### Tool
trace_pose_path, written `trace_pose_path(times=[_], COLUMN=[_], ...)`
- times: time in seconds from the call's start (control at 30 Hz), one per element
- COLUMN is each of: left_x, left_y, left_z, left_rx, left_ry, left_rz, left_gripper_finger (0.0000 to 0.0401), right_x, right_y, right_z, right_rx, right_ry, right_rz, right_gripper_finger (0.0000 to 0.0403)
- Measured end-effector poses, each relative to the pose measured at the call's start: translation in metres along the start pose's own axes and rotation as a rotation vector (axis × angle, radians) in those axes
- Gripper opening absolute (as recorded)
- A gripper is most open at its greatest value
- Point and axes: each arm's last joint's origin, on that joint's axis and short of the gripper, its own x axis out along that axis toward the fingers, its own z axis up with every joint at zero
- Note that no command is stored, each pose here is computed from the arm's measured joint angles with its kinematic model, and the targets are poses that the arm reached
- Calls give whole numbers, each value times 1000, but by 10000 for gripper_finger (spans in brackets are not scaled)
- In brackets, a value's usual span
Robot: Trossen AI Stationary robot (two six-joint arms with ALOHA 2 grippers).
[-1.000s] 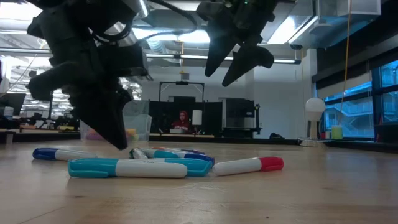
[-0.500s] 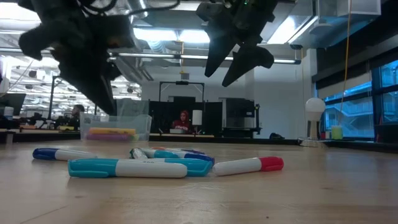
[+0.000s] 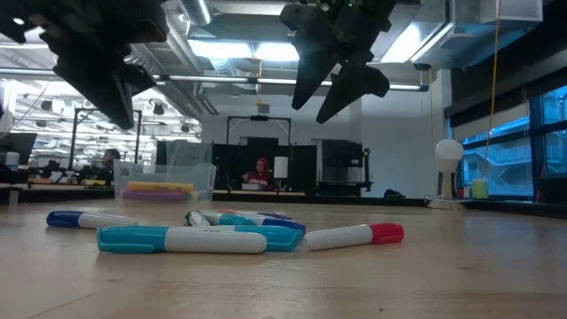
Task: Pick & Place Markers
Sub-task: Put the blue pen into the orange bin
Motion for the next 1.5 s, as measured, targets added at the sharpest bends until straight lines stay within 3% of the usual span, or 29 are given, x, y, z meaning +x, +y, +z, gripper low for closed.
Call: trace_pose_path(times=[0.6, 0.77, 0.93, 1.13, 1.27, 1.4, 1.5], left_x=[-11, -9, -2, 12, 20, 20, 20], left_y=[1, 2, 5, 10, 13, 15, 15], left_z=[3, 9, 22, 24, 25, 30, 30], left_rx=[-139, -250, -246, -237, -305, -431, -444], left_ry=[-63, -140, -241, -199, -185, -258, -261], left_rz=[-28, 19, 60, 103, 111, 145, 150], left_gripper_finger=[5, 5, 30, 76, 94, 95, 91], right_x=[0, 0, 0, 3, 3, 3, 3], right_y=[-1, -1, -1, -1, -1, -1, -1], right_z=[1, 1, 1, 0, 0, 0, 0], right_rx=[-29, -32, -28, -77, -66, -27, -40], right_ry=[-19, -25, -39, -31, -33, -33, -35], right_rz=[-20, -26, -41, -48, -46, -45, -51], right_gripper_finger=[247, 247, 247, 247, 247, 247, 247])
